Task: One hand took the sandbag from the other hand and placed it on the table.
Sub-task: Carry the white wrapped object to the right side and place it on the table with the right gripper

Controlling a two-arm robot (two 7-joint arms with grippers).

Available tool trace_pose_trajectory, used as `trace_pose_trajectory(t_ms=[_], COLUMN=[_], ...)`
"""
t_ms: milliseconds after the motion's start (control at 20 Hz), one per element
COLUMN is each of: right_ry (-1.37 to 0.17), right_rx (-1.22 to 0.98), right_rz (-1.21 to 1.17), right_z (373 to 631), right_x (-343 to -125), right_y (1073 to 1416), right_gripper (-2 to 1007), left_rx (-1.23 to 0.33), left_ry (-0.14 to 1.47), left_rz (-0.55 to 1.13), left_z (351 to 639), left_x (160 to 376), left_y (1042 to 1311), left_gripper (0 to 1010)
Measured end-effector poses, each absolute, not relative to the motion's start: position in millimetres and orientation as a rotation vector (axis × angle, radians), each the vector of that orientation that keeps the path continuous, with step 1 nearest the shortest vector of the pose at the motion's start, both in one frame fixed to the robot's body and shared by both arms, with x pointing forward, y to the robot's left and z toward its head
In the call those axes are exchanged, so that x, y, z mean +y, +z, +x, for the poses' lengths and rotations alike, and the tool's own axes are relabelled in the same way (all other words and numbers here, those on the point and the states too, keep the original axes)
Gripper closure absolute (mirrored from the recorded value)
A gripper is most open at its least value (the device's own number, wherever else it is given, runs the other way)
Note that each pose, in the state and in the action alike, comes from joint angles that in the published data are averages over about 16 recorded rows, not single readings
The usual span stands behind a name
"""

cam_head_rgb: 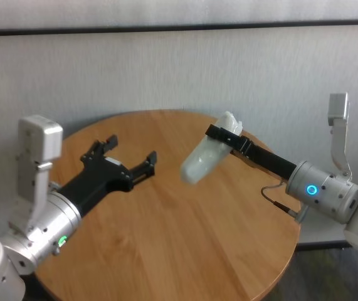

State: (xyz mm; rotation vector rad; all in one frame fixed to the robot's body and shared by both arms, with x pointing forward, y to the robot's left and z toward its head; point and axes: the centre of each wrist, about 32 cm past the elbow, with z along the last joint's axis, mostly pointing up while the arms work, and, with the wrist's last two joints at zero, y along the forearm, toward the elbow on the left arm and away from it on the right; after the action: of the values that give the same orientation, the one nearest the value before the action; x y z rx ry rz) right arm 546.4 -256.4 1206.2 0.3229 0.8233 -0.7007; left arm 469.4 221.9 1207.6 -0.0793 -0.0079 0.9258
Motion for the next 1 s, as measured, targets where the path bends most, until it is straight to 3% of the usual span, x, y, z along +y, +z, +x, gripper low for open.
trace_pose_trajectory(t_ms=[400,1000], right_ry=[-0.724,-0.754], right_rx=[0.811,0.793], right_rz=[0.290,0.247], right_z=[546.0,545.5], right_x=[-260.2,-267.6], right_y=[1207.9,1209.0], right_gripper=[438,438], left_rx=[-0.007,0.000], left_ry=[0.963,0.972], left_rz=[0.021,0.027], left_z=[462.6,462.1], left_x=[209.0,207.5], left_y=[1210.4,1209.9], left_gripper=[10,10])
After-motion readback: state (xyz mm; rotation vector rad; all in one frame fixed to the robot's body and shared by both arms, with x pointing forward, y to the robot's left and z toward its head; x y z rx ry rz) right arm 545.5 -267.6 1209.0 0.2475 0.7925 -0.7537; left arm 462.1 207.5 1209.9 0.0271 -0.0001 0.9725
